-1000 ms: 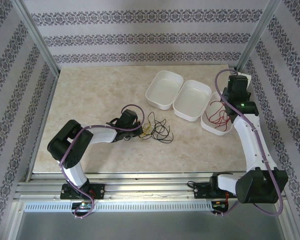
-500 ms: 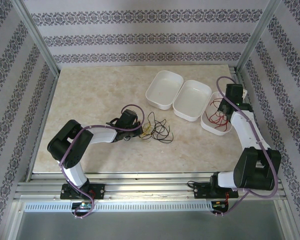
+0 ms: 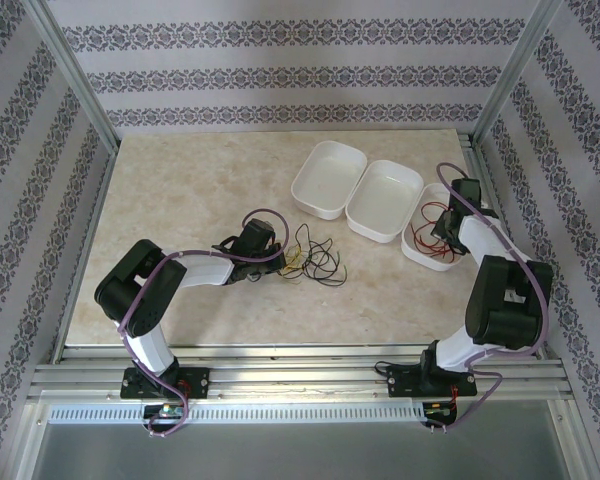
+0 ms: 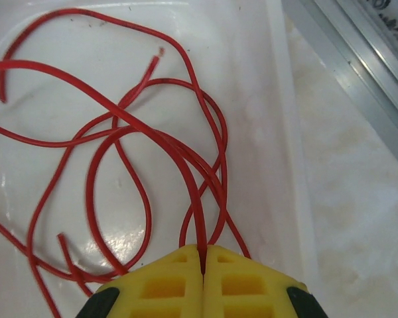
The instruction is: Untangle the cables
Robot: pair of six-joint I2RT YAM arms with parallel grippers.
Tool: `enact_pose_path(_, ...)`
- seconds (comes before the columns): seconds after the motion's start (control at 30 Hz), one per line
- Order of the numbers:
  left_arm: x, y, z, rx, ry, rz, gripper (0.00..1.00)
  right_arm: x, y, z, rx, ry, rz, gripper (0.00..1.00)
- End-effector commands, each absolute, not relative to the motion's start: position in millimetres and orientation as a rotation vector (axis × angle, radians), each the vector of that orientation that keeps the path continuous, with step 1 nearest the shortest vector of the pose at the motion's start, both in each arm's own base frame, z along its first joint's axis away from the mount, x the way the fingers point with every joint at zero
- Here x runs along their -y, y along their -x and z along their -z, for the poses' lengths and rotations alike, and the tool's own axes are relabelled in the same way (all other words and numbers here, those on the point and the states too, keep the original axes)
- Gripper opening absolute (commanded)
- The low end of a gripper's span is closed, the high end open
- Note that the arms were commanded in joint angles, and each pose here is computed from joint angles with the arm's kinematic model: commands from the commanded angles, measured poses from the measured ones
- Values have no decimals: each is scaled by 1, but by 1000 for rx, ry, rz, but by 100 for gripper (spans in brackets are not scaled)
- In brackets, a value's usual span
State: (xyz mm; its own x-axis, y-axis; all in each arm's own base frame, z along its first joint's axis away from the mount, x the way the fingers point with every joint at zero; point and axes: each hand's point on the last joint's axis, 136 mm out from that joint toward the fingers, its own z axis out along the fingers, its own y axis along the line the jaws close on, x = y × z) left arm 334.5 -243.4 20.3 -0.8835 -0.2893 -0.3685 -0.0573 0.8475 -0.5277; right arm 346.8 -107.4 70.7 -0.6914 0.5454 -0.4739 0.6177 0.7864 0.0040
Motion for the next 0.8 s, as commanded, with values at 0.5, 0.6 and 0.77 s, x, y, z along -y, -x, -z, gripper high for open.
enact_pose_path(0.5,231,-324,-2,-2637,282,668,0,108,-347,-102,-2480,-834,179,29)
enact_pose_path(0.6,232,-325,-3,-2636,280,673,0,109,-346,-123,-2440,-820,178,33)
enact_pose_path(0.77,232,-325,-4,-2632,278,675,0,109,-342,-153,-2376,-801,180,36)
